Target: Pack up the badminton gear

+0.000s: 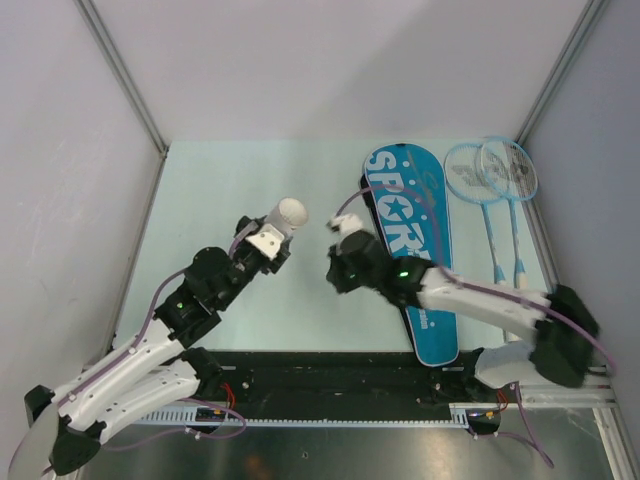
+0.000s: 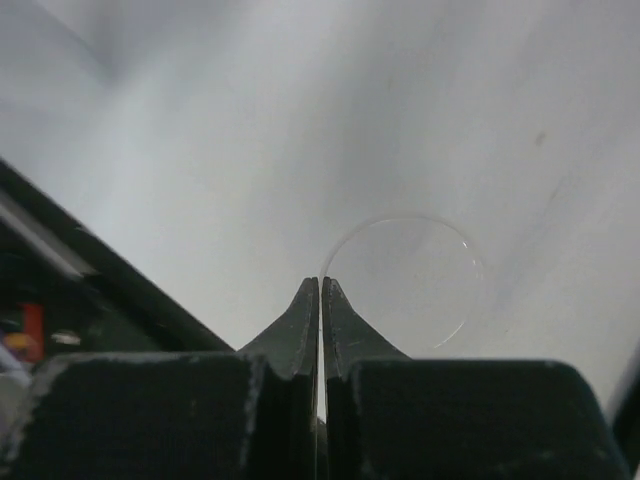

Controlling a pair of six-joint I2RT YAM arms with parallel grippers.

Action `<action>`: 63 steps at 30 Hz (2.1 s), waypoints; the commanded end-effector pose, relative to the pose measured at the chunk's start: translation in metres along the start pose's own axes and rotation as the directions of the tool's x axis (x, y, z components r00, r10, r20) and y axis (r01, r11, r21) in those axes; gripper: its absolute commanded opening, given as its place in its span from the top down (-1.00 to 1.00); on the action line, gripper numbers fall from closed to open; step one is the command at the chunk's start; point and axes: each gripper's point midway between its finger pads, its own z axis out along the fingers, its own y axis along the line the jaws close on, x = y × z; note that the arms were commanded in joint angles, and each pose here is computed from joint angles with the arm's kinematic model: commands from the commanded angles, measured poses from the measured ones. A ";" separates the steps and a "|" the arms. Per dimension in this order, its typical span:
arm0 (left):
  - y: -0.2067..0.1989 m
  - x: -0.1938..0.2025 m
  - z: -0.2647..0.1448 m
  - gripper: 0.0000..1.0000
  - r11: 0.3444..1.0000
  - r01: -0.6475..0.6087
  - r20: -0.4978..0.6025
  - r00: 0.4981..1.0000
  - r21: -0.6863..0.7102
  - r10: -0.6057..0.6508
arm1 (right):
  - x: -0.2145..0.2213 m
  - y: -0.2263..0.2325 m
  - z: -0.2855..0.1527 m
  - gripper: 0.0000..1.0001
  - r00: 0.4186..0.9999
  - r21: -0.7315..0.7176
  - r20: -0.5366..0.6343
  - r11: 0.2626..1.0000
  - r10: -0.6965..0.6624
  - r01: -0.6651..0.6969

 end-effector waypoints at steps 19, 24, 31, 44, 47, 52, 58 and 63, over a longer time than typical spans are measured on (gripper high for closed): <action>-0.099 -0.043 -0.016 0.99 0.836 -0.045 0.201 0.976 0.547 -0.079 | -0.126 0.060 -0.224 1.00 0.867 -0.632 0.463 0.755 0.185 0.176; -0.103 -0.043 -0.018 0.99 0.821 -0.050 0.204 0.976 0.568 -0.082 | -0.131 0.071 -0.217 1.00 0.869 -0.656 0.453 0.734 0.197 0.176; -0.105 -0.040 -0.016 0.99 0.817 -0.050 0.193 0.978 0.575 -0.076 | -0.129 0.081 -0.213 1.00 0.880 -0.680 0.433 0.712 0.195 0.176; -0.108 -0.041 -0.021 0.99 0.808 -0.079 0.216 0.974 0.583 -0.061 | -0.125 0.088 -0.200 1.00 0.908 -0.719 0.367 0.682 0.203 0.138; -0.108 -0.042 -0.022 1.00 0.808 -0.082 0.220 0.974 0.583 -0.060 | -0.126 0.087 -0.199 1.00 0.906 -0.718 0.370 0.682 0.206 0.138; -0.109 -0.043 -0.023 1.00 0.807 -0.086 0.227 0.972 0.584 -0.061 | -0.126 0.085 -0.194 1.00 0.909 -0.710 0.360 0.693 0.208 0.122; -0.110 -0.048 -0.027 1.00 0.797 -0.088 0.240 0.968 0.598 -0.074 | -0.126 0.084 -0.186 1.00 0.904 -0.682 0.371 0.722 0.211 0.112; -0.110 -0.056 -0.032 1.00 0.792 -0.083 0.261 0.960 0.605 -0.098 | -0.125 0.093 -0.181 1.00 0.891 -0.685 0.398 0.717 0.220 0.129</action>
